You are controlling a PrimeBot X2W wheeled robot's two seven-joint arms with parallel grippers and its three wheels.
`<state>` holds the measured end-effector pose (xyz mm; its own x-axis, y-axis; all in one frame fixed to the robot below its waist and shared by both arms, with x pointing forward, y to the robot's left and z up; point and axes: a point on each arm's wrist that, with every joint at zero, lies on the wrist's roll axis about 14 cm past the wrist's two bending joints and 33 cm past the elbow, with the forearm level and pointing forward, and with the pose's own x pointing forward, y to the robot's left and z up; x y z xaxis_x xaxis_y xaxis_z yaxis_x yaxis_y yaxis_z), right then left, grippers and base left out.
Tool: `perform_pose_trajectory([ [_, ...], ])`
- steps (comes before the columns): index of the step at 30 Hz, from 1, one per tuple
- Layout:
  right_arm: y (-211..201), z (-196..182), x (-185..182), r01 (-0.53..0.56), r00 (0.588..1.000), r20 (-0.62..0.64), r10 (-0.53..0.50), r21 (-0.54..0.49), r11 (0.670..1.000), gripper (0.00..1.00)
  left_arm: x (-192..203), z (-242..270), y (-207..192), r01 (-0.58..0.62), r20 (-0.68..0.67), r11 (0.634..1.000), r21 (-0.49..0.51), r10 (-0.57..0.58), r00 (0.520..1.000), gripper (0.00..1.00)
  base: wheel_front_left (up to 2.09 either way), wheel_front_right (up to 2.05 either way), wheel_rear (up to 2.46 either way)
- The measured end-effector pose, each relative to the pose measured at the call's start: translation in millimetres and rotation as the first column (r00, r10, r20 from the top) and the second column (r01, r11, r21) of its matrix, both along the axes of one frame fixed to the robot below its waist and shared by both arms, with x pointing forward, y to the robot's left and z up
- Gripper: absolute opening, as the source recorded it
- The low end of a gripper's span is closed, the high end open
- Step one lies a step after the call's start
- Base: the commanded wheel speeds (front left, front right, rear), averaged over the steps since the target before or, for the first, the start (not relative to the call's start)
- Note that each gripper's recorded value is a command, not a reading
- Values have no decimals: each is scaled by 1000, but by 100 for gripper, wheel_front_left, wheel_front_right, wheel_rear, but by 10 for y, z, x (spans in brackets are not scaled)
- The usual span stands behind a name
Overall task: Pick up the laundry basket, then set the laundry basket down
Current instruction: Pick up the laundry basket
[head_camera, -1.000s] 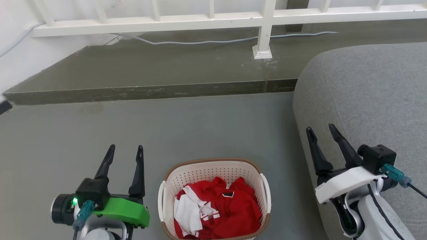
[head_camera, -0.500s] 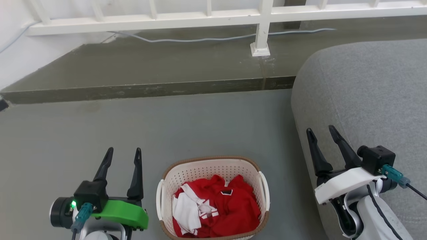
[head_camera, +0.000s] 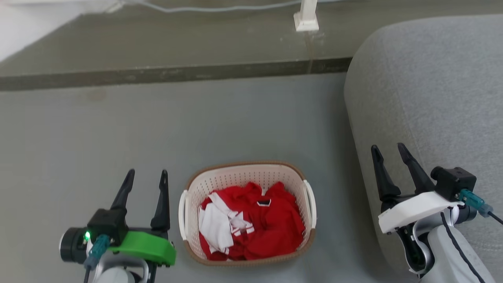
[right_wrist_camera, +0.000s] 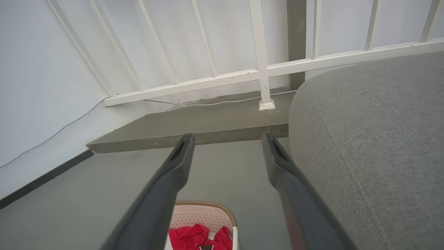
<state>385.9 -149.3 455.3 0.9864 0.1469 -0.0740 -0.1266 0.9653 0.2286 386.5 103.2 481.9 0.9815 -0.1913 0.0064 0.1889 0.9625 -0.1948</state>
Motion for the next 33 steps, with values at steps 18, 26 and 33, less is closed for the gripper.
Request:
perform_pose_trajectory([
  [18, 97, -841, 395, -52, 975, -218, 49, -12, 999, 100, 437, -643, -117, 31, -162, 999, -20, -34, 986, 100, 0, 0, 0],
  [26, 205, -1320, 505, -101, 939, -331, 92, -10, 995, 100, 624, -1053, -125, 26, -264, 999, -43, -36, 964, 100, 0, 0, 0],
  [33, 268, -1836, 489, -111, 872, -479, 106, 18, 994, 100, 660, -1568, -111, 11, -399, 998, -56, -33, 916, 100, 0, 0, 0],
])
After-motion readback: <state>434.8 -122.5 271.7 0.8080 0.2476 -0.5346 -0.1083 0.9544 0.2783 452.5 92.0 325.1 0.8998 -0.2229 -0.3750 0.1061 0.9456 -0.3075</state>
